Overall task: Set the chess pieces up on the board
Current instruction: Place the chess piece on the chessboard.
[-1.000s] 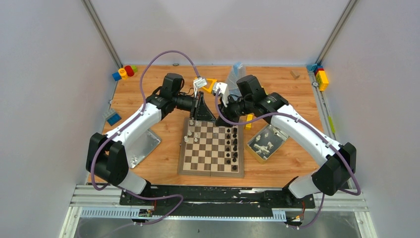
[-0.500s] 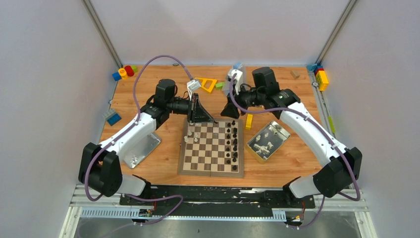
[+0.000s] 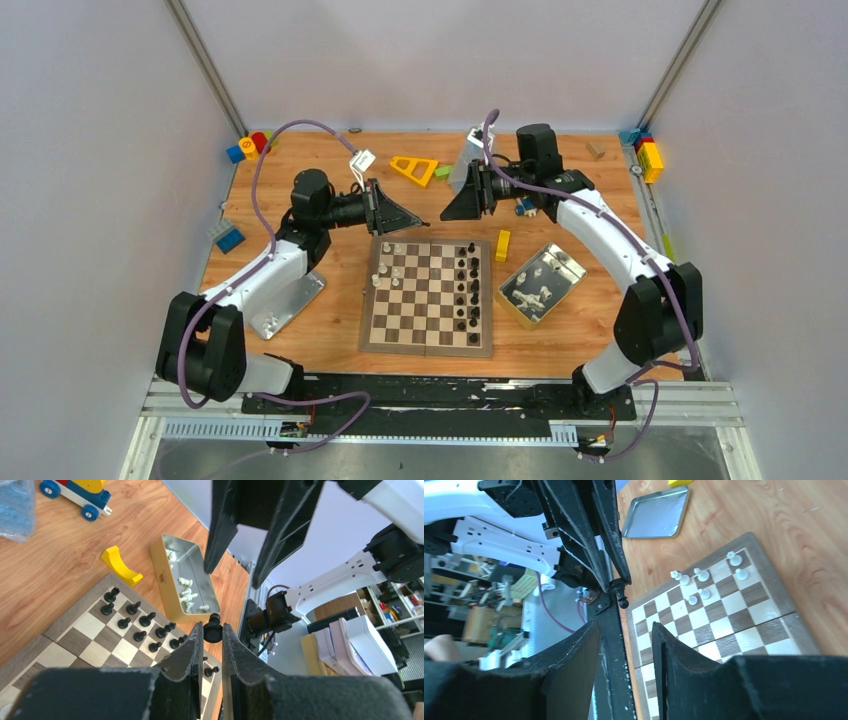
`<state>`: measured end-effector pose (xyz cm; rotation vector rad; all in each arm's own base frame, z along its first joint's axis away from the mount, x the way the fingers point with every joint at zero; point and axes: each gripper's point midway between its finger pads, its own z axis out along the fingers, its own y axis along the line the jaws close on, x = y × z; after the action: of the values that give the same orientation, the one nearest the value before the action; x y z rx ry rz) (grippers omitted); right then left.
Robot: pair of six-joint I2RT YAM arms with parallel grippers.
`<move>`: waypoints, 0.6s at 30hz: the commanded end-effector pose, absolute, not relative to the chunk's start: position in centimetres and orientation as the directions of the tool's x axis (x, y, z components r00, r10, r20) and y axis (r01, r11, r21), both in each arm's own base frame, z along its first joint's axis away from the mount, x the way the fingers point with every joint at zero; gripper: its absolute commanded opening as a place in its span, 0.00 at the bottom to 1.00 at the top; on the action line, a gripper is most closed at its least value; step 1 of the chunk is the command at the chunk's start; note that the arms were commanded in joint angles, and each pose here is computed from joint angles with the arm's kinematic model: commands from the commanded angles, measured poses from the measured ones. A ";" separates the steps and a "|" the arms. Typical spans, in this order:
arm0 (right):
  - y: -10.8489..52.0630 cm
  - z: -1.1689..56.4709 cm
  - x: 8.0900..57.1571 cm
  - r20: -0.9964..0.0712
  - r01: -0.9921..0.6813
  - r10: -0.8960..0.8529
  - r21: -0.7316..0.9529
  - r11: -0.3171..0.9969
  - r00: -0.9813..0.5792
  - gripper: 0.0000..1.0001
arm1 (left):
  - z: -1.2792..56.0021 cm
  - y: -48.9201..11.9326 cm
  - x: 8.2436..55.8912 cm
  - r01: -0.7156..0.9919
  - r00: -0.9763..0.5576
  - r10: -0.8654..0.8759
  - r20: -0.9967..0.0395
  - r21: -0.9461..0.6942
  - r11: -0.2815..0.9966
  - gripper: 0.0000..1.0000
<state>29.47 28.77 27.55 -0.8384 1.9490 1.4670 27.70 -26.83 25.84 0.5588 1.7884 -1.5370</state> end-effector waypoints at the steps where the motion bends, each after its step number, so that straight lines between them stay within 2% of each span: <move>1: 30.0 28.5 28.9 -0.695 -0.709 -0.150 0.700 0.077 -0.703 0.43 | 29.3 -26.6 27.7 0.783 -0.569 -0.216 -0.793 -0.603 0.152 0.00; 18: 31.3 28.2 28.5 -0.626 -0.633 -0.195 0.774 -0.032 -0.755 0.38 | 29.2 -26.8 27.7 0.824 -0.516 -0.263 -0.815 -0.556 0.109 0.00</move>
<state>28.82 30.53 27.26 -0.8120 1.9741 1.7979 27.50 -26.79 28.24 0.5537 1.5810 -1.5739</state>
